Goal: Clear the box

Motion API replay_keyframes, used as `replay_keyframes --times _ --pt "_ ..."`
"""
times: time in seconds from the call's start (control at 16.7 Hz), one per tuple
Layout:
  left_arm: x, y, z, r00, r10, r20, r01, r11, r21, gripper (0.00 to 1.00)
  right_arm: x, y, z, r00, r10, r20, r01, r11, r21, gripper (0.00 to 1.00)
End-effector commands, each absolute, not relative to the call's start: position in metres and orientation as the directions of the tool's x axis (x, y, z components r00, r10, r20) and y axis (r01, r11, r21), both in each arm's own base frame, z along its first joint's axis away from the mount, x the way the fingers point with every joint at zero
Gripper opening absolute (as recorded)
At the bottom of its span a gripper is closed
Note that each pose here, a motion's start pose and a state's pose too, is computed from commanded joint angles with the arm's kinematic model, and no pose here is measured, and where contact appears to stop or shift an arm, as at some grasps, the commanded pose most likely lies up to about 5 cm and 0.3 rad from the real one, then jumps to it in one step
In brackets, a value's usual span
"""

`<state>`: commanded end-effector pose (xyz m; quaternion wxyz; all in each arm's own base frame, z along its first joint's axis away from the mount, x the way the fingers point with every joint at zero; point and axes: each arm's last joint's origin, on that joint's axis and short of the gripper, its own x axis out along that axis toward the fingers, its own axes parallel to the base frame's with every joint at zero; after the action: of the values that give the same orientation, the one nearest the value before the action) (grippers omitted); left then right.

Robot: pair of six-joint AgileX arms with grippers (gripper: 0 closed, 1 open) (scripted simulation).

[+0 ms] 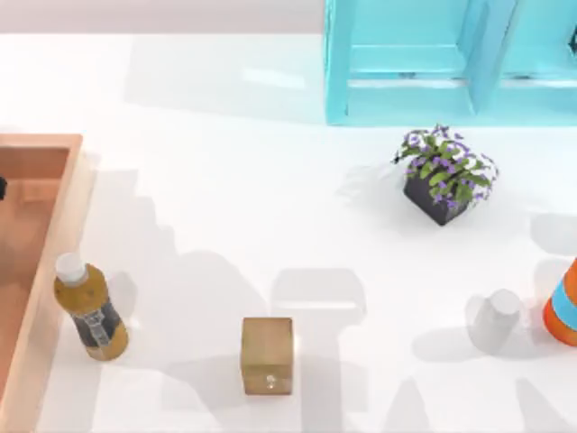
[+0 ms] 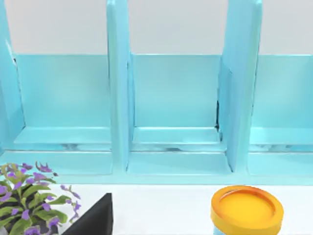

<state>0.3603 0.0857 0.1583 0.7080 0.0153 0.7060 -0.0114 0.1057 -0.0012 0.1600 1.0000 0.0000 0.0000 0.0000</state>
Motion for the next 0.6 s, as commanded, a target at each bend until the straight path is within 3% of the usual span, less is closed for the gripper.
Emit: replay_keyframes --times 0.18,0.6 --pt "0.3603 0.0857 0.1583 0.003 0.006 -1.0 0.038 0.999 0.006 0.02 0.1057 -0.0012 0.16 1.0 0.0 0.0 0.0 1.0 0.0 1.0" --pt "0.3603 0.0857 0.1583 0.003 0.006 -1.0 0.038 0.999 0.006 0.0 0.1057 -0.0012 0.16 1.0 0.0 0.0 0.0 1.0 0.0 1.0"
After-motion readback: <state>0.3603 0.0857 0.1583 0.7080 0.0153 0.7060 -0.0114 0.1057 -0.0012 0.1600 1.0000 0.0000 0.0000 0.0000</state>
